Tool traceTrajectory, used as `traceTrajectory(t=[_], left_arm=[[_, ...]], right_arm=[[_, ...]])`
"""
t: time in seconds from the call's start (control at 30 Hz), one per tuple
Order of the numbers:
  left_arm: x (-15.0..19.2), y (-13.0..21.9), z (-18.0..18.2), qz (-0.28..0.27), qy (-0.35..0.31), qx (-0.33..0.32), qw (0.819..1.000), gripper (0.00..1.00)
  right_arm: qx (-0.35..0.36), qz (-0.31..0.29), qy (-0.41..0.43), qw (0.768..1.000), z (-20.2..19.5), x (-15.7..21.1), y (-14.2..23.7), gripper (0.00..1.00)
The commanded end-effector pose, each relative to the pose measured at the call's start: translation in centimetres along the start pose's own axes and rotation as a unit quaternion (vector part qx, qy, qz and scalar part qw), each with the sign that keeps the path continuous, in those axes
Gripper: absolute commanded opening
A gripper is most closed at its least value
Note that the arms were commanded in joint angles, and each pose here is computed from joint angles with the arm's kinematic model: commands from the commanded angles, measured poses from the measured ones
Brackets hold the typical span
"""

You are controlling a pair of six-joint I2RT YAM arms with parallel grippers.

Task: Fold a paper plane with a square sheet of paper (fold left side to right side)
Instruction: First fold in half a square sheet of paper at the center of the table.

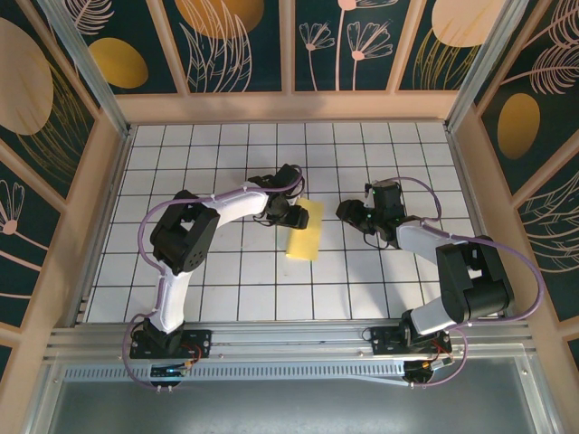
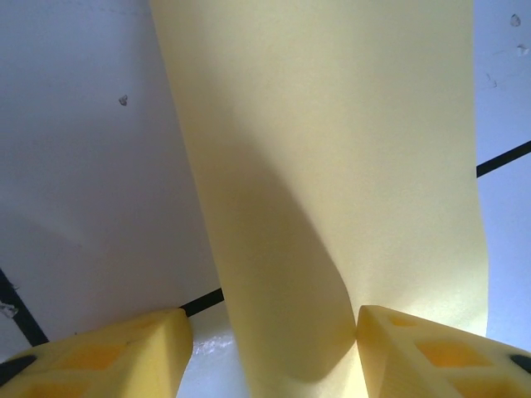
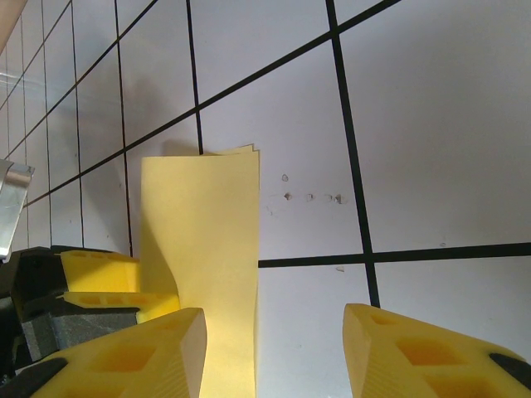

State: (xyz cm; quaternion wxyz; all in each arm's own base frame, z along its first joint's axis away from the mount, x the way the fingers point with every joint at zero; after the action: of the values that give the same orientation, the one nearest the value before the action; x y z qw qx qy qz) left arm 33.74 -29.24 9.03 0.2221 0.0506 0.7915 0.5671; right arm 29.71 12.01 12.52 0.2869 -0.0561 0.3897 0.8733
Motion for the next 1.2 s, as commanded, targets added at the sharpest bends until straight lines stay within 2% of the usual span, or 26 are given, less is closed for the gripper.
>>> traceTrajectory(t=[0.0,0.57,1.17], left_arm=[[1.57,-2.64,1.83,0.038,0.009,-0.046,0.998,0.56],[1.27,-3.09,1.85,0.036,0.036,-0.045,0.998,0.56],[1.61,-3.31,1.96,0.044,0.030,-0.046,0.998,0.56]], right_arm=[[-0.011,-0.004,0.011,1.000,0.37,-0.19,0.53,0.48],[-0.014,-0.001,0.009,1.000,0.39,-0.15,0.46,0.48],[-0.041,0.015,0.007,0.999,0.81,0.13,0.03,0.47]])
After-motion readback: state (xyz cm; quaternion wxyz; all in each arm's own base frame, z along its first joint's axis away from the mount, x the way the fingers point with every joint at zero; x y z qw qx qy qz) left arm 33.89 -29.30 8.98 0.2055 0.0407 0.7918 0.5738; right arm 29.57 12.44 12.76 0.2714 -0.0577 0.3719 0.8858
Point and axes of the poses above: each hand's point on the last joint's axis, 136 mm out from that joint toward the fingers, its own y axis back along the fingers, its own z axis along the line the jaws close on, x = y × z, the point moved 8 cm from there along y, back along the fingers, and after that the axes turned 6 degrees about -y, right-handed, at the moved point
